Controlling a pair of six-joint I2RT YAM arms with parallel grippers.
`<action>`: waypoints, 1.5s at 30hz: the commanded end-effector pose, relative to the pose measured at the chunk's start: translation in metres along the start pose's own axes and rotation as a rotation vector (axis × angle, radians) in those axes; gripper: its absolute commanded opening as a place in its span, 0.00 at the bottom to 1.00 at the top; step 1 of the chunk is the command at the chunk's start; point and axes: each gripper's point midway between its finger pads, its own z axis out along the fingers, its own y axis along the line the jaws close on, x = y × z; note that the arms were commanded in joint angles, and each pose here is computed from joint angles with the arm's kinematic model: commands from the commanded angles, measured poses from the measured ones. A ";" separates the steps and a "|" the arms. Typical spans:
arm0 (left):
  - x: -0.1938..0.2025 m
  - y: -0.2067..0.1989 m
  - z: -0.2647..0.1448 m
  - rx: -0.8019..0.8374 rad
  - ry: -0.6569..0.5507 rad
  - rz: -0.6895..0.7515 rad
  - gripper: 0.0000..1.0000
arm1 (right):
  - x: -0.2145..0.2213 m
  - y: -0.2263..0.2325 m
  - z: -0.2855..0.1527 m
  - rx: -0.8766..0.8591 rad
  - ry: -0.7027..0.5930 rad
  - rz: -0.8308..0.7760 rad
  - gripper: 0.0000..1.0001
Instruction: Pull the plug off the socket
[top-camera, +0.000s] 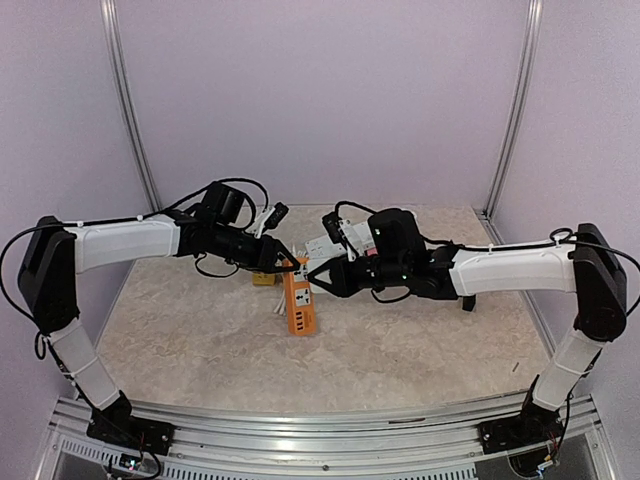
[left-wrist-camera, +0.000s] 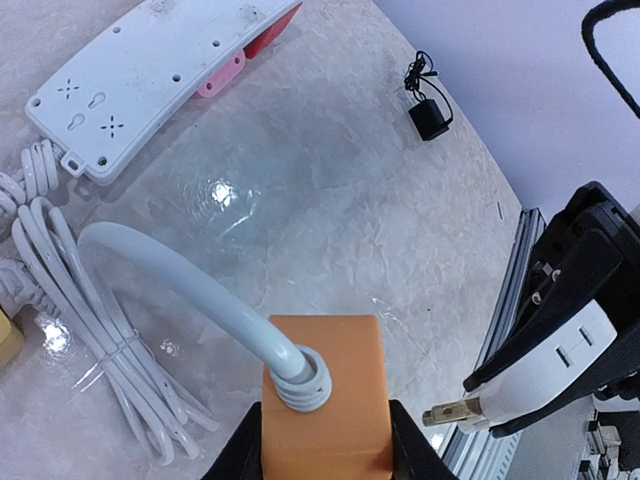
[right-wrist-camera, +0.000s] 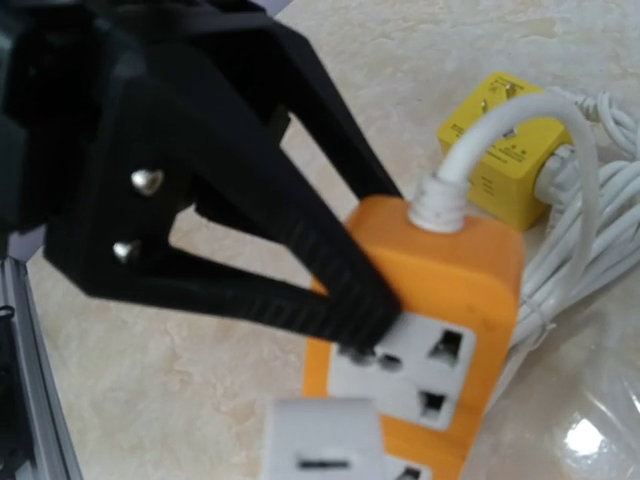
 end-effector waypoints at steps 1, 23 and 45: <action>-0.017 0.003 -0.009 0.004 -0.044 0.014 0.16 | -0.022 0.006 -0.013 -0.003 -0.061 -0.027 0.00; -0.039 0.007 -0.051 0.130 -0.122 -0.101 0.16 | -0.007 -0.154 -0.171 0.662 -0.093 0.169 0.00; -0.022 0.012 -0.046 0.094 -0.101 -0.077 0.16 | 0.058 -0.295 -0.170 0.709 0.038 0.422 0.00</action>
